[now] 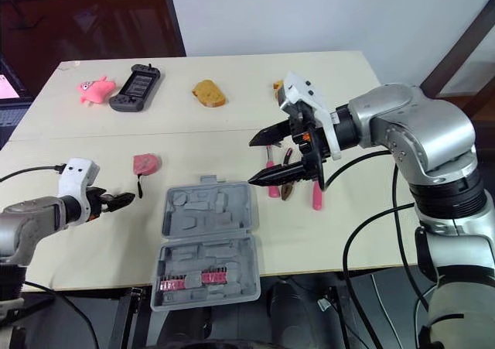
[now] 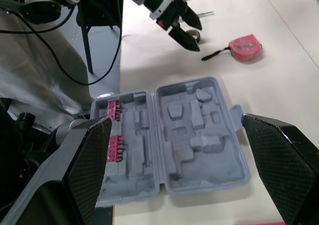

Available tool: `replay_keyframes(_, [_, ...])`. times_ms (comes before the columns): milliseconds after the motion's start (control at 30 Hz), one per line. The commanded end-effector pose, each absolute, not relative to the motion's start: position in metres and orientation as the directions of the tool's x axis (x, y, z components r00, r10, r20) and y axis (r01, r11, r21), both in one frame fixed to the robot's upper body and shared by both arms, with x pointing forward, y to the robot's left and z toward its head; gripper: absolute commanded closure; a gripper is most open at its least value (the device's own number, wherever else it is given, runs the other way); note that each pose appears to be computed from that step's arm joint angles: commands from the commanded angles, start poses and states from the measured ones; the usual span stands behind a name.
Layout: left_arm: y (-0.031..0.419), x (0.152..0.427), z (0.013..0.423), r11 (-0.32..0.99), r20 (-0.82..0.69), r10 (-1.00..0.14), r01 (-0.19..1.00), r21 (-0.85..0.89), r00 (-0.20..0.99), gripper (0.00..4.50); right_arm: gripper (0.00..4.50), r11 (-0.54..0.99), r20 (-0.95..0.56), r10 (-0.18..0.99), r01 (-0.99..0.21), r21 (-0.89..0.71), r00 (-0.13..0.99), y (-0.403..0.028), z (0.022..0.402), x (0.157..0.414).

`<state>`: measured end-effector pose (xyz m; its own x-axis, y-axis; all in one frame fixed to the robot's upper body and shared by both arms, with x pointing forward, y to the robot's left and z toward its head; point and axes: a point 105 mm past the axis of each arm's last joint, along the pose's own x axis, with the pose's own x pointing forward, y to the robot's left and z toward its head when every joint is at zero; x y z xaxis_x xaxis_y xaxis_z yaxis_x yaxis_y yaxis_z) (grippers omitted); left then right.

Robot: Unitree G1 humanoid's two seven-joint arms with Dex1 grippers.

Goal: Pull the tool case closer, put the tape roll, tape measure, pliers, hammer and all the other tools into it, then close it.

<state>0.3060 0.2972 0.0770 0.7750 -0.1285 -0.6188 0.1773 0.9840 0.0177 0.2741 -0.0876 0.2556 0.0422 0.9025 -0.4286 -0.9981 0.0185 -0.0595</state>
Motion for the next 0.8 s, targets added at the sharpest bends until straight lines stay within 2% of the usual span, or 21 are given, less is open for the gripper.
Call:
replay_keyframes(33, [0.300, 0.308, 0.083, 0.986, -0.626, -0.096, 0.160, 0.046, 0.774, 0.85, 0.00, 0.030, -0.413, 0.908, -0.993, -0.113, 0.075, -0.091, 0.267, 0.271])
replay_keyframes(100, [0.302, 0.307, 0.085, 0.987, -0.626, -0.077, 0.147, 0.061, 0.776, 1.74, 0.00, 0.039, -0.410, 0.908, -0.993, -0.116, 0.084, -0.092, 0.268, 0.272])
replay_keyframes(367, [0.302, 0.301, 0.082, 0.988, -0.650, -0.066, 0.141, 0.064, 0.757, 1.74, 0.00, 0.047, -0.405, 0.909, -0.991, -0.125, 0.095, -0.090, 0.267, 0.276])
replay_keyframes(667, [0.307, 0.311, 0.071, 0.992, -0.678, -0.051, 0.114, 0.048, 0.733, 1.74, 0.00, 0.065, -0.424, 0.897, -0.987, -0.147, 0.122, -0.094, 0.263, 0.285])
replay_keyframes(800, [0.304, 0.318, 0.065, 0.991, -0.694, -0.074, 0.133, 0.033, 0.716, 3.55, 0.00, 0.070, -0.426, 0.896, -0.986, -0.152, 0.129, -0.095, 0.263, 0.287])
